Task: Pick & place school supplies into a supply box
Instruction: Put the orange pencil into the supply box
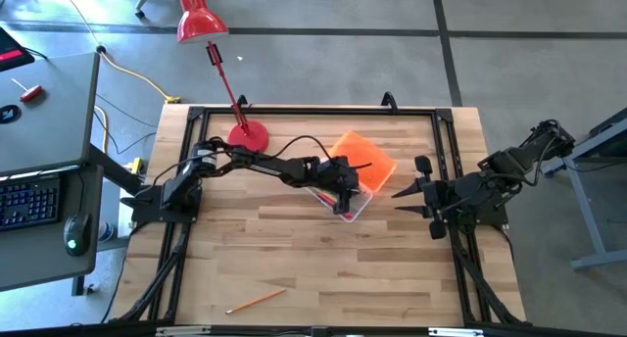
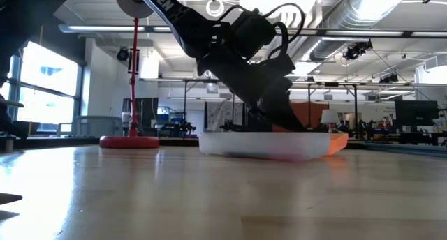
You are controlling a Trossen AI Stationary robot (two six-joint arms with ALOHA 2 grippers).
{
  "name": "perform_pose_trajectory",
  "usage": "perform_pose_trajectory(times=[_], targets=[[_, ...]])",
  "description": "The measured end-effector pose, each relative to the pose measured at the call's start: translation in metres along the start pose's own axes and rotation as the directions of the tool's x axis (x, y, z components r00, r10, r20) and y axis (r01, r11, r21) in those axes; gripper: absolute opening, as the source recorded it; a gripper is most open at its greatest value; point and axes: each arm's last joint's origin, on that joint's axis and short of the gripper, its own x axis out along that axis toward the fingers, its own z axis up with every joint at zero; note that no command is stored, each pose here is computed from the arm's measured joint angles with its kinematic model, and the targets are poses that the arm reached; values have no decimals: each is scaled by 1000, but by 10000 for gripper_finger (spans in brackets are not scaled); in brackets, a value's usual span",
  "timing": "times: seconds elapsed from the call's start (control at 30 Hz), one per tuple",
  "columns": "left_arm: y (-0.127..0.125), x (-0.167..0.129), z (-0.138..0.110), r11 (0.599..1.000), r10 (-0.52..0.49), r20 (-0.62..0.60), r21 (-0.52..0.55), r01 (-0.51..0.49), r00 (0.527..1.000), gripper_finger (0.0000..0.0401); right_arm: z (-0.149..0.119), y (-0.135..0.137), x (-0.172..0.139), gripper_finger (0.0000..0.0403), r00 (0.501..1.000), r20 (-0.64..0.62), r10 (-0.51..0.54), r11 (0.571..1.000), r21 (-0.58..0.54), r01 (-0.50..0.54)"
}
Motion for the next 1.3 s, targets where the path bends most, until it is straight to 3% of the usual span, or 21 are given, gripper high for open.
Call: perform_pose_trajectory(times=[0.2,0.4,0.63,0.8,1.03,1.2,1.3], targets=[[0,-5,11,999,-26,33,-37,28,999,180,-1,3,6,103,1000,-29,-1,1000,5,1],[1,-40,63,986,-156,108,-35,161,982,157,-3,10,23,103,995,-96,-1,1000,-18,0],[3,-113,115,977,-205,-112,-79,197,972,117,-5,22,48,103,988,-155,25,999,-23,-29],[-6,-170,139,972,-218,-228,-137,190,949,99,-7,36,80,103,981,-194,27,999,-31,-34],[-31,-260,170,988,-119,-177,-115,100,977,88,-17,66,149,103,978,-199,56,992,-98,-77],[-50,-315,182,996,-5,-51,-84,0,999,87,-24,98,206,103,943,-59,327,931,-148,-333],[-58,-342,181,991,71,8,-116,-69,997,89,-28,113,236,103,919,102,382,919,-144,-366]])
